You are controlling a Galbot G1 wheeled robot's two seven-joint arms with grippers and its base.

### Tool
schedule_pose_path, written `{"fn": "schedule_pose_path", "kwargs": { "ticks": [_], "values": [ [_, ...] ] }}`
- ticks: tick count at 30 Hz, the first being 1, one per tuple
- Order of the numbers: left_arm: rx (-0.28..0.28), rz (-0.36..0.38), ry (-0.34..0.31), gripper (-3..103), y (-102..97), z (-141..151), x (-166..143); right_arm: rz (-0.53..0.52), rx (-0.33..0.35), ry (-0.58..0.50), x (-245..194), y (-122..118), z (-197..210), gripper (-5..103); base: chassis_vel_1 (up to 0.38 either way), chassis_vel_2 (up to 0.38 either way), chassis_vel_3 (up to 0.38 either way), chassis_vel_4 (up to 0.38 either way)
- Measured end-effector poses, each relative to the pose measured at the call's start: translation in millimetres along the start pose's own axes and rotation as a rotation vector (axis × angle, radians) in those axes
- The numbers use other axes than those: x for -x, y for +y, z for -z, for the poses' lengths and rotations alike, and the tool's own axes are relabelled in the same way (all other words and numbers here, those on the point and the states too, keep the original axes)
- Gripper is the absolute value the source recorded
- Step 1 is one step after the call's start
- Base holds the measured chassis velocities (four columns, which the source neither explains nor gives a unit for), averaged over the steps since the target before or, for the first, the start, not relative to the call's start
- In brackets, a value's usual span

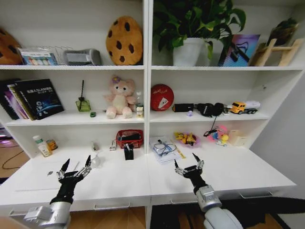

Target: Organize the objects on the table.

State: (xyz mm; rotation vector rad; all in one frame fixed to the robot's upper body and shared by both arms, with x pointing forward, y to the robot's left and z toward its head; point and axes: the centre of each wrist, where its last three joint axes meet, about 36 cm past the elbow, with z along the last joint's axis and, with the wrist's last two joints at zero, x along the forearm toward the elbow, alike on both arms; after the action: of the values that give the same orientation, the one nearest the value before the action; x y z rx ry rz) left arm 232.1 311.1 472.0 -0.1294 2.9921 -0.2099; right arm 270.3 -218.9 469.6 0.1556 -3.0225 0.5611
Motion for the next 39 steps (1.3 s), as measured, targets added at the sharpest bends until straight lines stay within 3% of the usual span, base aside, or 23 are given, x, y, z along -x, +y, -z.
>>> {"fn": "schedule_pose_path", "kwargs": {
  "ticks": [20, 26, 39],
  "values": [
    [0.002, 0.0, -0.018, 100, -4.2, 7.9, -2.0, 0.013, -0.011, 0.002, 6.3, -2.8, -3.7, 100, 0.343, 0.356, -0.342, -0.338],
    [0.002, -0.001, -0.023, 100, -6.6, 12.3, -4.4, 0.006, 0.02, -0.044, 4.9, -1.5, -12.0, 100, 0.309, 0.32, -0.327, -0.331],
    [-0.018, -0.003, -0.024, 100, -13.5, 13.1, -1.9, -0.019, 0.017, -0.029, -3.3, -9.2, -13.0, 100, 0.082, 0.042, -0.057, -0.051]
  ]
}}
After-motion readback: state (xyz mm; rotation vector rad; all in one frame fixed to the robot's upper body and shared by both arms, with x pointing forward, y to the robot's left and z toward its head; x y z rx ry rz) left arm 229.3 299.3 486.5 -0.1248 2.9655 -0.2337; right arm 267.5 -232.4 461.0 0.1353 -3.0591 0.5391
